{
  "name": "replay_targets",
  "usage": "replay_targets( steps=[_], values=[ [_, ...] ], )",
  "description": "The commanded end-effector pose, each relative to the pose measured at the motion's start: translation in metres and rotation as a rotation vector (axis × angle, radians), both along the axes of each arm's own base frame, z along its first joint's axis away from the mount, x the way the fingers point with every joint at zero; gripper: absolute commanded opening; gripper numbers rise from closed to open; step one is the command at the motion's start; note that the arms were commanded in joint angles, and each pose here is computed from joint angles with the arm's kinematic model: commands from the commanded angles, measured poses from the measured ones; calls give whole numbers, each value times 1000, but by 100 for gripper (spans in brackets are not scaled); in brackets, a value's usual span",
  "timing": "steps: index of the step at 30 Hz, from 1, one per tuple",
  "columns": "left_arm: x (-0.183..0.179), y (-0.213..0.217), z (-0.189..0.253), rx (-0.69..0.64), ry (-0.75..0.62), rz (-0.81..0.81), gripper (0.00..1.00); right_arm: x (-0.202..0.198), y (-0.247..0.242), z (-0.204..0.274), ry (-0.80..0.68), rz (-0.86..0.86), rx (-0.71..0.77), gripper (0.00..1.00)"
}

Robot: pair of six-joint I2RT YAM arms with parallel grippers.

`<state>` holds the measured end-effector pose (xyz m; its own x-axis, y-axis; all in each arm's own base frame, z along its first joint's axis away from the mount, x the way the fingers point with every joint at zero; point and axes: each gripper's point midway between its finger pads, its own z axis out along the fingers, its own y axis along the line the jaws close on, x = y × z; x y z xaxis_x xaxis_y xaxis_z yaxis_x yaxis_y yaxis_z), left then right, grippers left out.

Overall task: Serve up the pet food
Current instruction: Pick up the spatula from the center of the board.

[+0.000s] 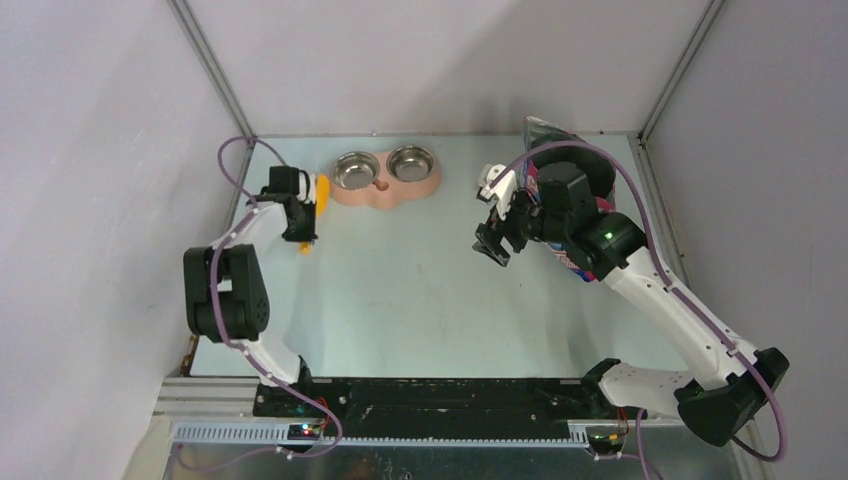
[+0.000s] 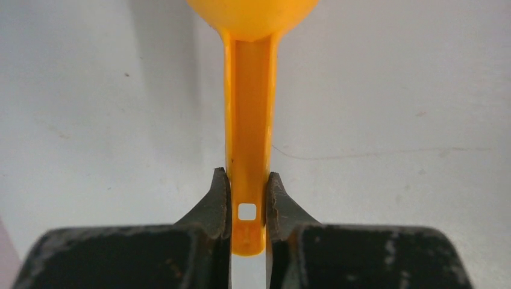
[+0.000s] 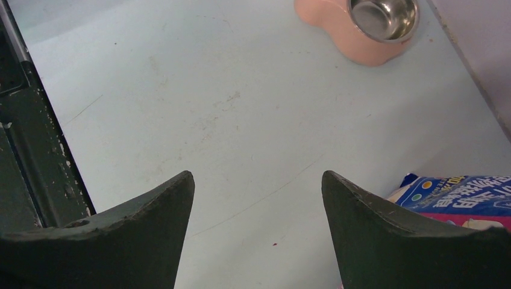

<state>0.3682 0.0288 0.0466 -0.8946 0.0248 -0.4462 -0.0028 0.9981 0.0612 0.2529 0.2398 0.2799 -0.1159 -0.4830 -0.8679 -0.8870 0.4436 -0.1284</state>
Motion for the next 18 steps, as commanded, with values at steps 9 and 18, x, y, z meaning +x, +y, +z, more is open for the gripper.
replay_targets(
  steps=[9,18],
  values=[
    [-55,-85,134,-304,-295,-509,0,7,9,3,-157,93,2,83],
    [-154,-168,162,-621,-201,-1077,0,0,18,19,-490,319,27,83]
  ],
)
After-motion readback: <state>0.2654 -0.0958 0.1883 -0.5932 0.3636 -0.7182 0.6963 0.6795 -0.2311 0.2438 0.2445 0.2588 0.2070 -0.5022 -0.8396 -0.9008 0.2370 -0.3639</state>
